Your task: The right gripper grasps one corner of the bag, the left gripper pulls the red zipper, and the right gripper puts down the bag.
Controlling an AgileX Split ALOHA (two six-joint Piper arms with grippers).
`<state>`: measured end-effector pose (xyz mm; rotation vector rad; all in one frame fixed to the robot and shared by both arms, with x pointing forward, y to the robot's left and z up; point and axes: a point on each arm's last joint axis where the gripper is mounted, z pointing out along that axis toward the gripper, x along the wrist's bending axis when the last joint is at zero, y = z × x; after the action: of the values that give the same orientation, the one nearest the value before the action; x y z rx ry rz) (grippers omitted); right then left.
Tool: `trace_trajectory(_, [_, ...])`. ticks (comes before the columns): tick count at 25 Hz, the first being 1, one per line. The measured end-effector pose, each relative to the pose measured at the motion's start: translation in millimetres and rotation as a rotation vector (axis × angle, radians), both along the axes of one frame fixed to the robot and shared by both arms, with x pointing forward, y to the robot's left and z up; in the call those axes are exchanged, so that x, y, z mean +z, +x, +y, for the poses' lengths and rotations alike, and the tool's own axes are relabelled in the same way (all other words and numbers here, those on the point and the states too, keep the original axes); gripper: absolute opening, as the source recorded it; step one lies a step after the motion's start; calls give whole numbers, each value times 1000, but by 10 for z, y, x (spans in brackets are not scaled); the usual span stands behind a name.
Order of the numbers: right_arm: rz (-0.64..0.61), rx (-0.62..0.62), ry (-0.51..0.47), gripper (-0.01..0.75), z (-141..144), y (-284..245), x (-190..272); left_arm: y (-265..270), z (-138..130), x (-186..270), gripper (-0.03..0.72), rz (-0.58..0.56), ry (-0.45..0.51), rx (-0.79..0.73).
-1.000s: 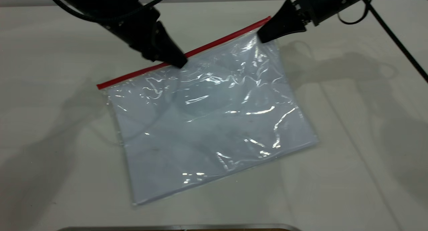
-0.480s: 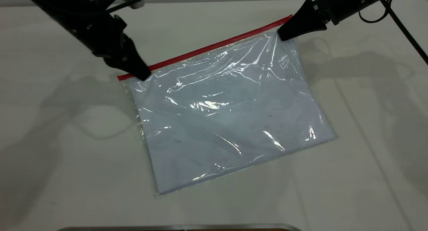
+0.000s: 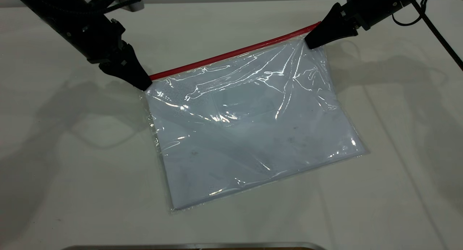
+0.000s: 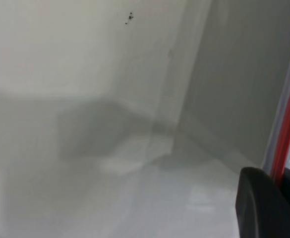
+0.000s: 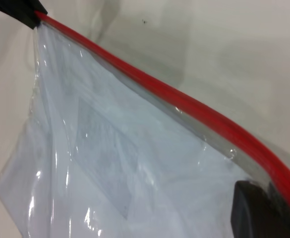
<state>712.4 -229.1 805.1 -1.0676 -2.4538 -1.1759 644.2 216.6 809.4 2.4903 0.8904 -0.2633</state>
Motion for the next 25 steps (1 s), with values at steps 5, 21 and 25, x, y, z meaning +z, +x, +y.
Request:
trace_trajectory(5, [-21, -11, -62, 211, -109, 29, -26, 0, 69, -13, 169, -2, 31, -12])
trace_trajectory(21, [-225, -112, -297, 611, -333, 367, 2016, -87, 243, 1513, 591, -59, 179, 283])
trace_trajectory(25, [-301, -236, -300, 557, -366, 263, 2759, -297, 321, 2273, 584, -100, 220, 388])
